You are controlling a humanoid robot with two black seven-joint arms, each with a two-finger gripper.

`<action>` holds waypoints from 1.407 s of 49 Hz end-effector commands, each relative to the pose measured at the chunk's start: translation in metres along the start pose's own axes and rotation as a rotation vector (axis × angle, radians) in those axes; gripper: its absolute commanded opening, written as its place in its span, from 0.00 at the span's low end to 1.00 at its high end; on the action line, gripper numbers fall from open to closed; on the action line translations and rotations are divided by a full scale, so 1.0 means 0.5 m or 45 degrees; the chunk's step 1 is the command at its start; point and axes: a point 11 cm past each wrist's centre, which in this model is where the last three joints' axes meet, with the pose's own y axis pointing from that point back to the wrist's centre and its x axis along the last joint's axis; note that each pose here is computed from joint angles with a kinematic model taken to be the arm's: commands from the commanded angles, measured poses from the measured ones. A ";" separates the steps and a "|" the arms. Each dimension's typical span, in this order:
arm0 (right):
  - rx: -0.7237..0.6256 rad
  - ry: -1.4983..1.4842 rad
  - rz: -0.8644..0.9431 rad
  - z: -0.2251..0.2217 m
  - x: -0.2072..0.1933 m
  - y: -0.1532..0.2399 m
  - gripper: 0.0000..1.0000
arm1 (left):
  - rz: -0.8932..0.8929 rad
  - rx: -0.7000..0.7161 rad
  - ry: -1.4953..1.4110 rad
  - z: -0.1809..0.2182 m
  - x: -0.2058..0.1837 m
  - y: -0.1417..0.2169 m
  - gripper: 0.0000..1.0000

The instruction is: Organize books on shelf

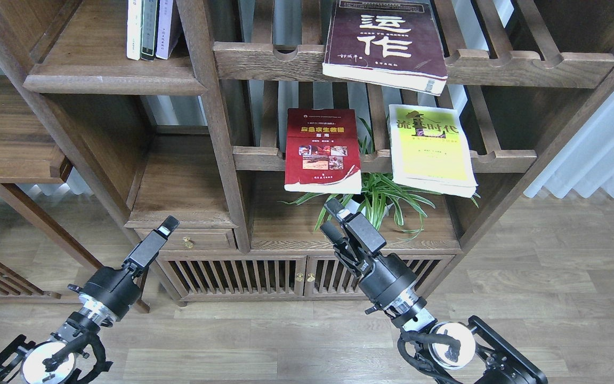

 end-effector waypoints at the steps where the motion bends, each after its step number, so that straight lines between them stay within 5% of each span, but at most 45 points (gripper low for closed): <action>1: 0.010 -0.007 -0.001 0.001 0.002 0.001 0.99 | -0.014 0.000 0.025 -0.013 -0.008 -0.008 1.00; 69: -0.015 -0.058 0.102 0.042 0.070 0.033 0.99 | -0.002 0.027 0.079 -0.048 -0.004 -0.002 1.00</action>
